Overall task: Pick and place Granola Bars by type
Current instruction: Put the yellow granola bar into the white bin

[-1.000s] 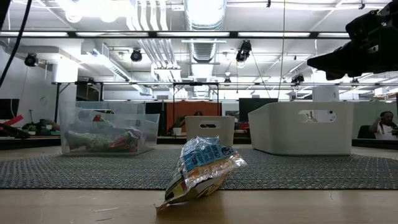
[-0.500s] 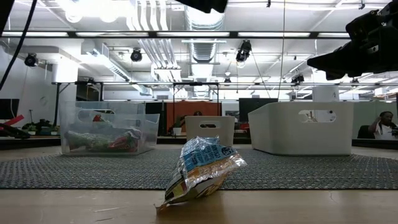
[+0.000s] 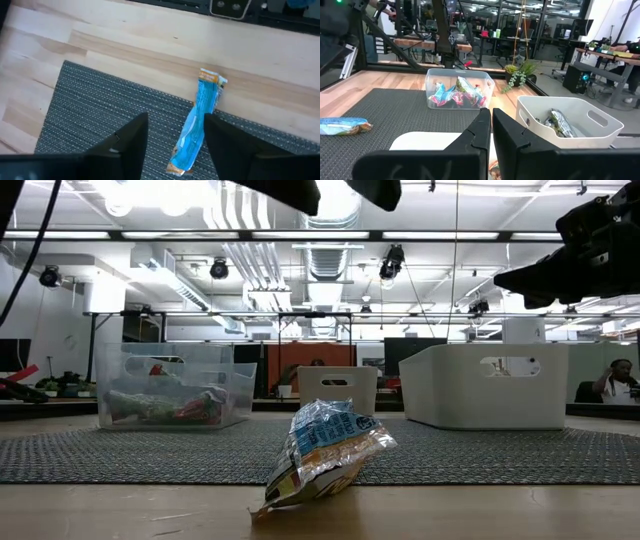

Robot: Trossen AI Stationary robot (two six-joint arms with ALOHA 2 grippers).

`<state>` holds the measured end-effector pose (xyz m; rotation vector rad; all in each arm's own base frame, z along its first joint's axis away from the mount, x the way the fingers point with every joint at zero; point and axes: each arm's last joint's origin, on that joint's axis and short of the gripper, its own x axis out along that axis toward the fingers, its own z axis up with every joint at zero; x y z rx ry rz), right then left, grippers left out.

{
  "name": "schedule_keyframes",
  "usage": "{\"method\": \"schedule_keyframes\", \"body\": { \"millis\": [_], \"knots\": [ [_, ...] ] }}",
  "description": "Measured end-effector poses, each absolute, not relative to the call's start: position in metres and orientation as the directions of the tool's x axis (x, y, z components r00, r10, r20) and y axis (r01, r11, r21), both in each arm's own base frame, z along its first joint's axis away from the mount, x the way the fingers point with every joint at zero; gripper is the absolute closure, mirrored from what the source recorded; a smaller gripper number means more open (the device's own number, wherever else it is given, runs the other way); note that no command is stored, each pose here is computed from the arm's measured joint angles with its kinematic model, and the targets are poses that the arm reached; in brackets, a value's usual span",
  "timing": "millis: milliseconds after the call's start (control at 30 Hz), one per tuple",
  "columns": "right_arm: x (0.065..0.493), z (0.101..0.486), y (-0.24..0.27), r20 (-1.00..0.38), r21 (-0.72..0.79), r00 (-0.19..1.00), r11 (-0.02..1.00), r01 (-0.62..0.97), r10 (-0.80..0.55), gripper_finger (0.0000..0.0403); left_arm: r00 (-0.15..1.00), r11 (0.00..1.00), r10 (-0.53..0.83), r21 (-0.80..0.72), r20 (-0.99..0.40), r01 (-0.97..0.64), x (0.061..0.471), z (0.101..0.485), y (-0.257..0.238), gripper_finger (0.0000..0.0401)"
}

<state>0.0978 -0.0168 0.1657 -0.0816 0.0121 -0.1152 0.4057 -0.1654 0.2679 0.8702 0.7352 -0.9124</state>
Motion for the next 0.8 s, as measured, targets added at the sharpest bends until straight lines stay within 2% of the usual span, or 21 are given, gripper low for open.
{"method": "schedule_keyframes", "body": {
  "millis": [200,400,600,800],
  "knots": [
    [0.098,0.166,-0.017,-0.007,-0.084,0.993,0.99,0.114,-0.115,0.0394,0.391,0.237,-0.34,0.324,-0.855,0.916,0.402,0.252,-0.164,0.0225],
    [0.098,0.166,-0.017,-0.007,-0.085,0.993,0.99,0.114,-0.115,0.0394,0.364,0.186,-0.321,0.318,-0.875,0.93,0.398,0.234,-0.163,0.0225],
    [0.098,0.166,-0.017,-0.008,-0.085,0.993,0.99,0.114,-0.115,0.0394,0.443,0.21,-0.291,0.396,-0.848,0.894,0.404,0.221,-0.159,0.0225],
    [0.098,0.166,-0.017,-0.008,-0.086,0.993,0.99,0.114,-0.115,0.0394,0.428,0.218,-0.282,0.377,-0.859,0.9,0.402,0.216,-0.157,0.0225]
  ]
}}
